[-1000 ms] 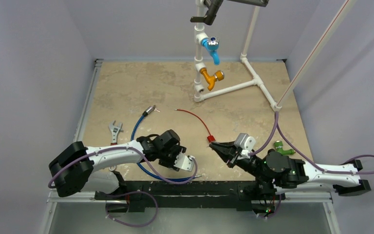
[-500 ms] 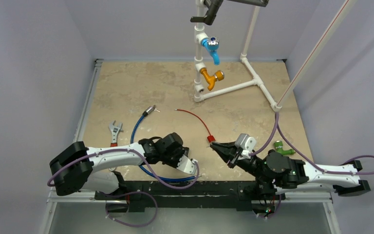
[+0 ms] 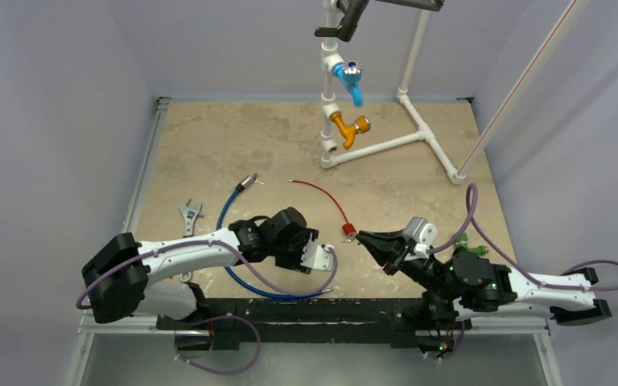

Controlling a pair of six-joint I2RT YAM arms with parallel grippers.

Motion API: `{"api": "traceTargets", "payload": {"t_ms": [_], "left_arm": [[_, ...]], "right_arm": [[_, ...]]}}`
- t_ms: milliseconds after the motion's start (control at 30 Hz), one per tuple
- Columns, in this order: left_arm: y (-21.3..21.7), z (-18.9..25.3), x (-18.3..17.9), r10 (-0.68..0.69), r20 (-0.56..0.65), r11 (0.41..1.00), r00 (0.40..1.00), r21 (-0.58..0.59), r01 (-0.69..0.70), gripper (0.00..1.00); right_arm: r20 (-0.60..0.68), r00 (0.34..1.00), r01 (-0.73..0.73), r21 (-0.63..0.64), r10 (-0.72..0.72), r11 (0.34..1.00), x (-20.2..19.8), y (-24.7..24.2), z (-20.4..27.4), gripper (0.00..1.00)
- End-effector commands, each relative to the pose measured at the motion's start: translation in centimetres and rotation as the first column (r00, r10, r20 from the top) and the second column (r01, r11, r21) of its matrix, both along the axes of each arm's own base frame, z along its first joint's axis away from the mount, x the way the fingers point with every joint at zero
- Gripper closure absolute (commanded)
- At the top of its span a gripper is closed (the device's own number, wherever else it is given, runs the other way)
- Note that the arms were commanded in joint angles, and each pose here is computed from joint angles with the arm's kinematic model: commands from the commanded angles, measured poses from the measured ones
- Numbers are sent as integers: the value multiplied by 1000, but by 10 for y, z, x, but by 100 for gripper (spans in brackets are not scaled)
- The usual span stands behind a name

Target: Unlock with the key

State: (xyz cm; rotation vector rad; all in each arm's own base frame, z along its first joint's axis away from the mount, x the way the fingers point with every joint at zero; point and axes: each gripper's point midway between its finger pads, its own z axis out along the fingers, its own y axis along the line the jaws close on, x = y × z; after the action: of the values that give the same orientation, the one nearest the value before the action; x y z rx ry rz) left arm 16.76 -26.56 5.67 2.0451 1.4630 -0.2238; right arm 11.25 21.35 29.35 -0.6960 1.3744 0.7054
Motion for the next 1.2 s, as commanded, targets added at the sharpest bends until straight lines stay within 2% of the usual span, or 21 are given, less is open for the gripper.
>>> {"api": "traceTargets", "payload": {"t_ms": [0, 67, 133, 233, 333, 433, 467, 500, 600, 700, 800, 900, 1067, 1167], "left_arm": [[-16, 76, 32, 220, -99, 954, 970, -185, -236, 41], [-17, 119, 37, 273, -226, 908, 935, -260, -328, 41], [-20, 163, 36, 260, -311, 861, 914, -354, -366, 41], [-33, 241, 9, 84, -379, 776, 922, -556, -299, 36], [-43, 284, -37, -163, -480, 721, 862, -654, -227, 28], [-40, 287, -64, -277, -529, 714, 802, -672, -197, 26], [-37, 283, -68, -285, -523, 709, 803, -678, -191, 25], [-33, 282, -71, -287, -515, 703, 808, -686, -187, 19], [-24, 284, -86, -343, -498, 692, 796, -707, -144, 17], [-19, 283, -95, -373, -485, 685, 791, -719, -118, 7], [-18, 284, -93, -356, -483, 669, 800, -730, -143, 6], [-21, 292, -87, -342, -473, 631, 812, -756, -174, 11], [-16, 309, -96, -378, -452, 592, 808, -789, -164, 35], [-12, 310, -101, -386, -445, 588, 808, -794, -156, 43]], "right_arm": [[-25, 1000, 21, 106, -18, 994, 2, -11, 20, 100], [-28, 1000, 6, 141, -2, 990, 0, -12, 29, 100], [-26, 1000, -12, 175, 17, 984, -3, -12, 39, 100], [-13, 999, -47, 205, 51, 978, -8, 0, 54, 100], [17, 995, -96, 215, 94, 972, -14, 24, 67, 100], [48, 990, -138, 226, 130, 964, -19, 45, 85, 100], [61, 987, -161, 252, 150, 954, -22, 49, 96, 100], [69, 985, -172, 268, 159, 948, -24, 52, 103, 100], [88, 980, -197, 317, 178, 928, -27, 58, 122, 100], [106, 973, -228, 366, 203, 902, -33, 63, 137, 100], [114, 967, -256, 379, 230, 889, -37, 74, 144, 100], [120, 960, -279, 371, 252, 885, -40, 90, 143, 100], [128, 959, -283, 383, 253, 879, -41, 102, 145, 100], [132, 961, -276, 389, 243, 879, -39, 105, 146, 100]]}}
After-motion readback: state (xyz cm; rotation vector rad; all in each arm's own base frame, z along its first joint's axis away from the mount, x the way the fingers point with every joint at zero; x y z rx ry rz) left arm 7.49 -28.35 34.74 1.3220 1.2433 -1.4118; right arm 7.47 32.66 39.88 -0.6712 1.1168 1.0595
